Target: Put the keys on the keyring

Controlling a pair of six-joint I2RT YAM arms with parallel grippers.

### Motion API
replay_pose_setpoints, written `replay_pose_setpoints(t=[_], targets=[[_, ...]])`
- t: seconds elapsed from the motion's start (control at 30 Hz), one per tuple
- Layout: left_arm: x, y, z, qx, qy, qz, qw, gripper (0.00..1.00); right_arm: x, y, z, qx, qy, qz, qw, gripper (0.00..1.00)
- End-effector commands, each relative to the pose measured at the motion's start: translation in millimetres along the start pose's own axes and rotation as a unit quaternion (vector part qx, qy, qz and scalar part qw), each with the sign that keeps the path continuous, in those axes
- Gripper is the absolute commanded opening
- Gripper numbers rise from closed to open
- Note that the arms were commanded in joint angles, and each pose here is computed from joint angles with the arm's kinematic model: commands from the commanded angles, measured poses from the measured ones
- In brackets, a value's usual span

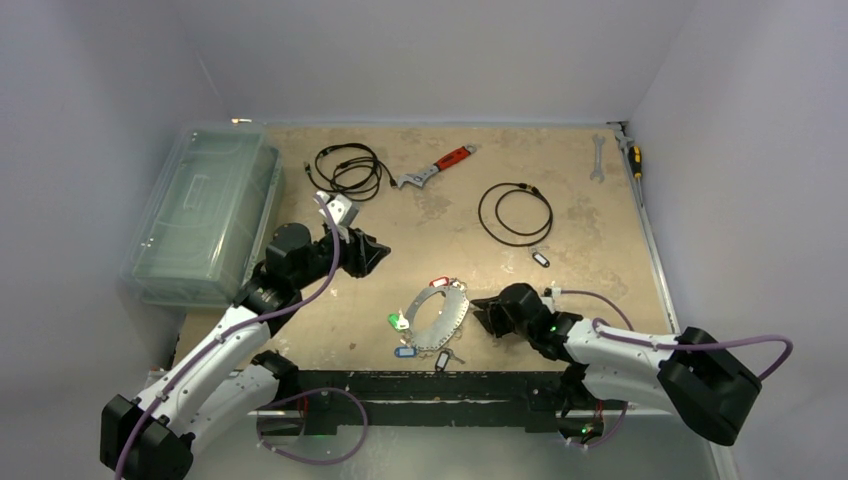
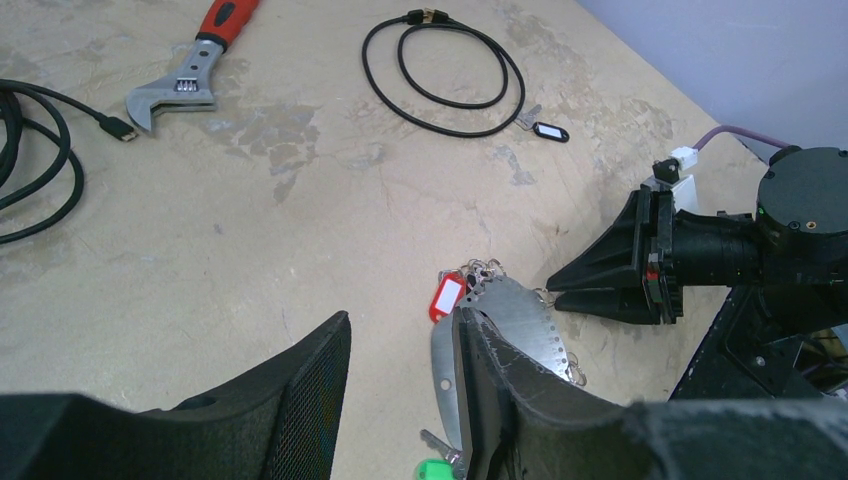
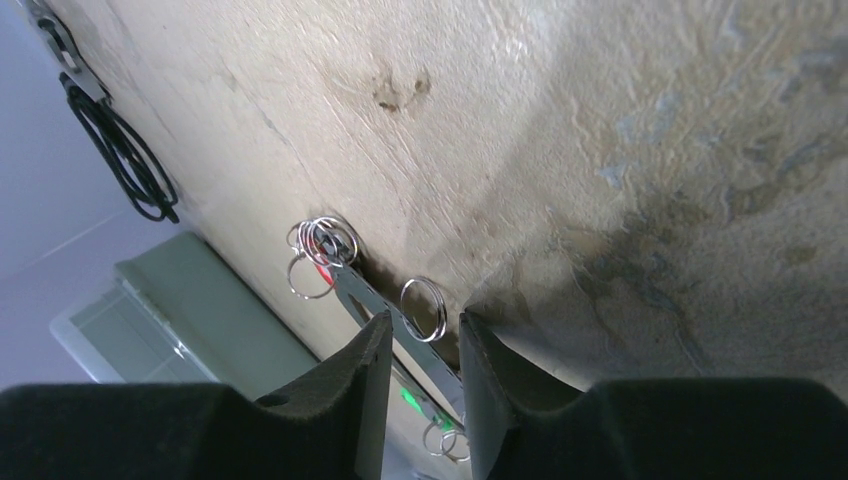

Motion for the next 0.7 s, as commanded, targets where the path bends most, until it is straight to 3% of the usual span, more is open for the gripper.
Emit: replay_pose_setpoints(t=[0.0, 0.33, 0.67], targets=[[15.8, -4.9, 0.8, -0.008, -0.028, -0.014, 0.999, 0.41, 9.9, -6.7, -6.9, -0.01, -0.044, -0.009, 0.999, 0.32], [15.2, -4.9, -0.1, -0.007, -0.026, -0.014, 1.0, 0.4, 5.2, -6.6, -10.8, -0.015, -0.026, 0.004, 1.0, 0.3], [14.3, -4.6, -0.9, -0.006, -0.023, -0.013, 1.0, 0.4, 9.0, -11.2, -13.7, -0.014, -0.04, 0.005, 0.999, 0.2]])
Point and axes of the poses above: each gripper's point midway between its finger pads, its own z axis back along the fingers, its own y axis along the line the jaws close on, x = y × z, the point moved 10 cm from there along z, back along the fingers, and after that the axes turned 2 degrees about z, right-handed, at the moved point
